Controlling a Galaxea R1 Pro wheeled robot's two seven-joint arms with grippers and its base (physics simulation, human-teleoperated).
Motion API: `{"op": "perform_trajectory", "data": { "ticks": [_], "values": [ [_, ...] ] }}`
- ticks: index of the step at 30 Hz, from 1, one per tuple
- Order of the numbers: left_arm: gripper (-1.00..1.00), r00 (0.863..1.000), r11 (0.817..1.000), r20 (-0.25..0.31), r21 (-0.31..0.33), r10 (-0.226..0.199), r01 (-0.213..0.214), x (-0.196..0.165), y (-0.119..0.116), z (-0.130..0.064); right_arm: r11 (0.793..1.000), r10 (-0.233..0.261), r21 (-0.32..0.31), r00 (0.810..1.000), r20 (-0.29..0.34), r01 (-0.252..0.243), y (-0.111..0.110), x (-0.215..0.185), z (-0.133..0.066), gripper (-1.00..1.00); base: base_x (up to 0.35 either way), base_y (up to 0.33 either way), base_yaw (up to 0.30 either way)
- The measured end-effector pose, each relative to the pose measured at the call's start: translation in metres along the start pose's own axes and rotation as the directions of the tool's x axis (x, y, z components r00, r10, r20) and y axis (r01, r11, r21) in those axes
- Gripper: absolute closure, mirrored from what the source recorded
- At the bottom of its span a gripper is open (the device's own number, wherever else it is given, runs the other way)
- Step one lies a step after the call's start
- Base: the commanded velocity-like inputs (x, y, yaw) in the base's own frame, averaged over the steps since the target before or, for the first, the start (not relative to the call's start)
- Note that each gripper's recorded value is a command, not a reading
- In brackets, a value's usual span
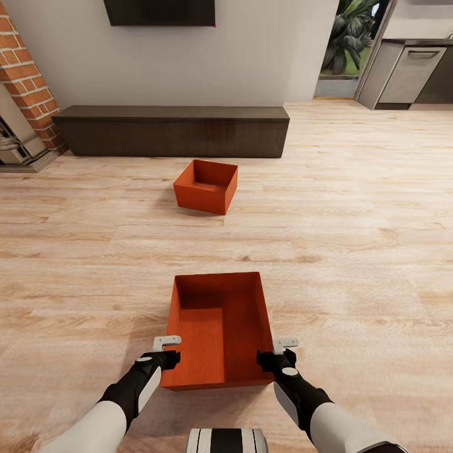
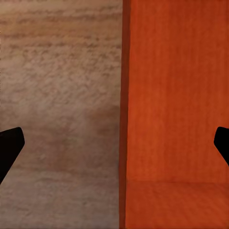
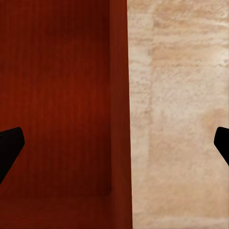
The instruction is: Move the two storage containers from the living room to the garage. In the garage, place one container on the floor and stack the other container on top of it (either order is fine).
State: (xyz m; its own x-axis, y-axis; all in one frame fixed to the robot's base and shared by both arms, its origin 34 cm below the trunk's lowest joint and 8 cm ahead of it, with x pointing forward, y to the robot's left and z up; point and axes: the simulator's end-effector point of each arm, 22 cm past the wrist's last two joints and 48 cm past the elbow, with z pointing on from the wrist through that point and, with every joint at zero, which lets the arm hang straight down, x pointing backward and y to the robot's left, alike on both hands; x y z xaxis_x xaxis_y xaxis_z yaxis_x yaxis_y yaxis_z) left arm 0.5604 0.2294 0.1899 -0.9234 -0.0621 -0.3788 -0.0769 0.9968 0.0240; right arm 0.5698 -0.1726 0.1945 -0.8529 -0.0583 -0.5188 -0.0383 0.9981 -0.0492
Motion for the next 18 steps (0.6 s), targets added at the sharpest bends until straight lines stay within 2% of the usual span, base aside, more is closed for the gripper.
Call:
{"op": "perform_trajectory", "data": {
  "ticks": [6, 7, 8, 11, 13, 18],
  "values": [
    [-1.00, 1.000, 1.000, 0.001, 0.000, -0.002, 0.002, -0.0006, 0.0001, -0.0001, 1.000, 0.000, 0.001, 1.000, 0.002, 0.000, -0.0001, -0.0006, 0.0000, -1.00, 0.000, 0.000, 0.000],
    [1.00, 1.000, 1.000, 0.000, 0.000, -0.002, 0.002, -0.0003, 0.0002, 0.0000, 1.000, 0.000, 0.001, 1.000, 0.002, 0.000, -0.0001, -0.0007, 0.0000, -1.00, 0.000, 0.000, 0.000],
    [1.00, 1.000, 1.000, 0.000, 0.000, -0.002, 0.002, 0.0000, 0.0003, 0.0000, 1.000, 0.000, 0.001, 1.000, 0.002, 0.000, -0.0001, -0.0006, 0.0000, 1.00, 0.000, 0.000, 0.000],
    [1.00, 1.000, 1.000, -0.007, -0.001, -0.003, 0.003, 0.0027, 0.0005, 0.0003, 1.000, 0.000, 0.000, 1.000, 0.001, 0.000, 0.0000, -0.0005, 0.0000, 1.00, 0.000, 0.000, 0.000],
    [1.00, 1.000, 1.000, -0.008, 0.018, -0.020, 0.020, 0.0029, -0.0048, 0.0002, 1.000, -0.006, -0.009, 1.000, 0.001, 0.006, 0.0032, -0.0003, -0.0003, 1.00, 0.000, 0.000, 0.000],
    [1.00, 1.000, 1.000, -0.003, 0.014, -0.017, 0.017, 0.0007, -0.0044, -0.0001, 1.000, -0.006, -0.007, 1.000, 0.001, 0.006, 0.0025, -0.0005, -0.0002, 1.00, 0.000, 0.000, 0.000]
  ]
}}
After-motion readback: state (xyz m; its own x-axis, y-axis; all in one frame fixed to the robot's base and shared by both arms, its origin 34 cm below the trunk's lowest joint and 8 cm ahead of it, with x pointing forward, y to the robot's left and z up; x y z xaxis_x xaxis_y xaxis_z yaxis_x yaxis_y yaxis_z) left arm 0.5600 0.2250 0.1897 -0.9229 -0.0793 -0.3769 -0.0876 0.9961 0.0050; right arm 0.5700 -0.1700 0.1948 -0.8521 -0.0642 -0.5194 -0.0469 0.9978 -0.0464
